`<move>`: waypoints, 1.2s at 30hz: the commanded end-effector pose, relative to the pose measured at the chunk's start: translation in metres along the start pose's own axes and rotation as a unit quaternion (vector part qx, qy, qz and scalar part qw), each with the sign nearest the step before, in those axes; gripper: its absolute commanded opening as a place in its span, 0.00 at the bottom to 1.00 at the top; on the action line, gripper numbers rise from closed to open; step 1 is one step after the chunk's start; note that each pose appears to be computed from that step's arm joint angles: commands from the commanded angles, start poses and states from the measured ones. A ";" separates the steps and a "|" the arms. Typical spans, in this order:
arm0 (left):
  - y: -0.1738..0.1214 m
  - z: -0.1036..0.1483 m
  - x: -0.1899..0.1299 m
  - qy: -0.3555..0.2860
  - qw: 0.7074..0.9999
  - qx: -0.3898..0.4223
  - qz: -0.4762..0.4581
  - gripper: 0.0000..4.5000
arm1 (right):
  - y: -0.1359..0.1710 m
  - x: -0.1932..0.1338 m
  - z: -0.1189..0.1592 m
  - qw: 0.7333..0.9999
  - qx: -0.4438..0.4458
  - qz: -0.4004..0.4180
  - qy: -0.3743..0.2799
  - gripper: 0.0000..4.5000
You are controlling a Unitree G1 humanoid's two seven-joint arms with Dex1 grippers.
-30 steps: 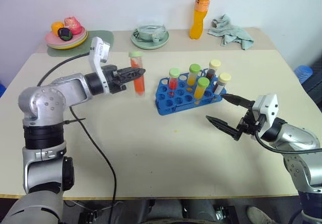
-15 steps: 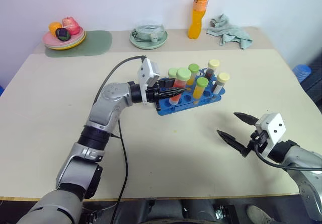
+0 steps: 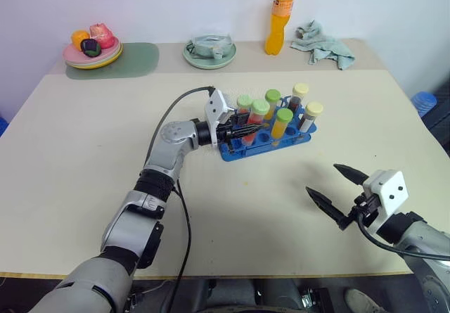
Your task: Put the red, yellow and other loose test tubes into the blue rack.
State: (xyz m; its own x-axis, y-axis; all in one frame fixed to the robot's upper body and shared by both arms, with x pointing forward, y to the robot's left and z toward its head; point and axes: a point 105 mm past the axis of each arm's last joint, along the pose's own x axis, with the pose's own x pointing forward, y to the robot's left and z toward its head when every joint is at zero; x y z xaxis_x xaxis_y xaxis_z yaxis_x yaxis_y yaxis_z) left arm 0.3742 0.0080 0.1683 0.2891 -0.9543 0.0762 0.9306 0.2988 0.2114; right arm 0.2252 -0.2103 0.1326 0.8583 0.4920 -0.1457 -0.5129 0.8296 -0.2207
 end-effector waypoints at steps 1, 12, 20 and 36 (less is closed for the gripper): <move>0.003 -0.006 0.000 0.007 1.000 0.002 0.005 0.17 | -0.003 -0.003 0.013 1.000 -0.017 -0.010 -0.020 1.00; -0.002 -0.020 -0.001 0.004 0.999 -0.040 0.002 0.28 | -0.007 -0.002 0.014 0.999 -0.024 -0.009 -0.021 1.00; -0.003 -0.010 -0.012 0.001 1.000 -0.002 0.018 0.90 | -0.007 -0.001 0.013 0.999 -0.024 -0.003 -0.022 1.00; 0.000 -0.010 -0.150 0.045 0.972 0.058 0.225 0.90 | -0.068 0.024 -0.013 0.992 -0.009 -0.122 -0.023 1.00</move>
State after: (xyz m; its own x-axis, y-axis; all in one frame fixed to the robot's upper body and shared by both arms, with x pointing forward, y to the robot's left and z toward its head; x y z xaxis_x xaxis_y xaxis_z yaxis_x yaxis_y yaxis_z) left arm 0.3405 0.1459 0.1305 0.6931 -0.7189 0.0524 0.6877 0.6813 0.2509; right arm 0.2798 -0.2580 0.1208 0.9527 0.2900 -0.0909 -0.3035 0.9230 -0.2364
